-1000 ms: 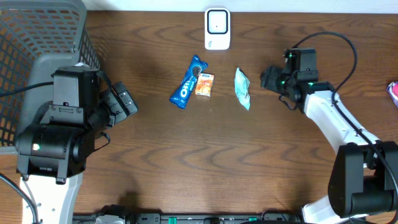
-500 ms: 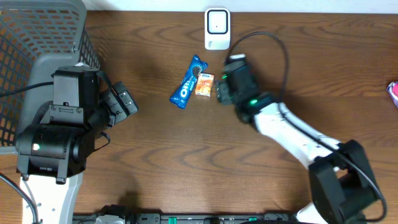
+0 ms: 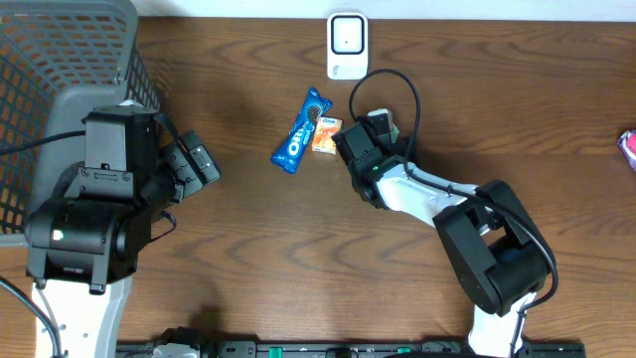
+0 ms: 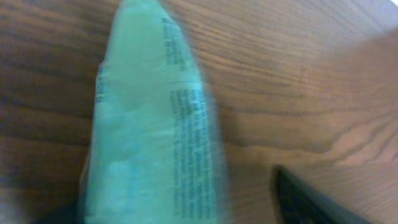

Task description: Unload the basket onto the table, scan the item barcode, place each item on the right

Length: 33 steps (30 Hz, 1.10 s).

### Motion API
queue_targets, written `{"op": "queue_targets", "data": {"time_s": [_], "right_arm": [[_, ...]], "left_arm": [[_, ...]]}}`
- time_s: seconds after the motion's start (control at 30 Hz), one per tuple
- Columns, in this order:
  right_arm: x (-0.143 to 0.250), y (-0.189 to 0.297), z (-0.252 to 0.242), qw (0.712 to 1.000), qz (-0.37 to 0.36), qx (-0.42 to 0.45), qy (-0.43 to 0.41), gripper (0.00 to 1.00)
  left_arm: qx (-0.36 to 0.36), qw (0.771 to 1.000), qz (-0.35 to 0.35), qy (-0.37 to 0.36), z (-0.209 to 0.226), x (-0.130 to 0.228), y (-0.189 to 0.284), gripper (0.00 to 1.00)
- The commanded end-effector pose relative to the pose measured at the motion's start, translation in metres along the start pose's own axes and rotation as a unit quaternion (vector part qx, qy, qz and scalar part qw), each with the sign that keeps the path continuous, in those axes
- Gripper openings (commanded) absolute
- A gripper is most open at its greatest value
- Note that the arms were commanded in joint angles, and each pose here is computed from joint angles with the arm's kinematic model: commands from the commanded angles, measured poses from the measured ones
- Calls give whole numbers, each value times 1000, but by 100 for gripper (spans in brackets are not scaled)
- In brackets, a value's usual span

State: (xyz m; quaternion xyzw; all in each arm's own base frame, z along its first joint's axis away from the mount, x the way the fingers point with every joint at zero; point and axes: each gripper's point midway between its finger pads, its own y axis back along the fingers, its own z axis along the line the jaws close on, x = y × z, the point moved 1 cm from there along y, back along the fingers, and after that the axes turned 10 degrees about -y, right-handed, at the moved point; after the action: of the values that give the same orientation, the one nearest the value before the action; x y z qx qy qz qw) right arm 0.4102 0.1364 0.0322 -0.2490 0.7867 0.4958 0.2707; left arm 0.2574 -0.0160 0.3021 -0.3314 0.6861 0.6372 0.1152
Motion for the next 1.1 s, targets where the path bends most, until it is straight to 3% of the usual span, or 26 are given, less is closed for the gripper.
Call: {"op": "queue_targets", "data": {"time_s": [0.0,0.1,0.3,0.43,0.57,0.9,1.07], "right_arm": [[-17,9,-3,999,-11,-20,-37,49],[-27,17,1,995,-6,-64,-74,26],[-53,37,1,966,21,-182,-183,1],[-62,37,-4,930,66,-258,-253,1],[-60,30,-11,876,136,-336,-319,1],[-56,44,13,731,241,-540,-340,1],[-34,24,25,713,289,-523,-367,6]], "left_arm": [[-6,1000,-3,1,3,-2,1,98],[-7,1000,-4,1,3,-2,1,98],[-7,1000,-4,1,3,-2,1,98],[-7,1000,-4,1,3,-2,1,98],[-6,1000,-3,1,3,-2,1,98],[-7,1000,-4,1,3,-2,1,98],[-7,1000,-4,1,3,-2,1,98]]}}
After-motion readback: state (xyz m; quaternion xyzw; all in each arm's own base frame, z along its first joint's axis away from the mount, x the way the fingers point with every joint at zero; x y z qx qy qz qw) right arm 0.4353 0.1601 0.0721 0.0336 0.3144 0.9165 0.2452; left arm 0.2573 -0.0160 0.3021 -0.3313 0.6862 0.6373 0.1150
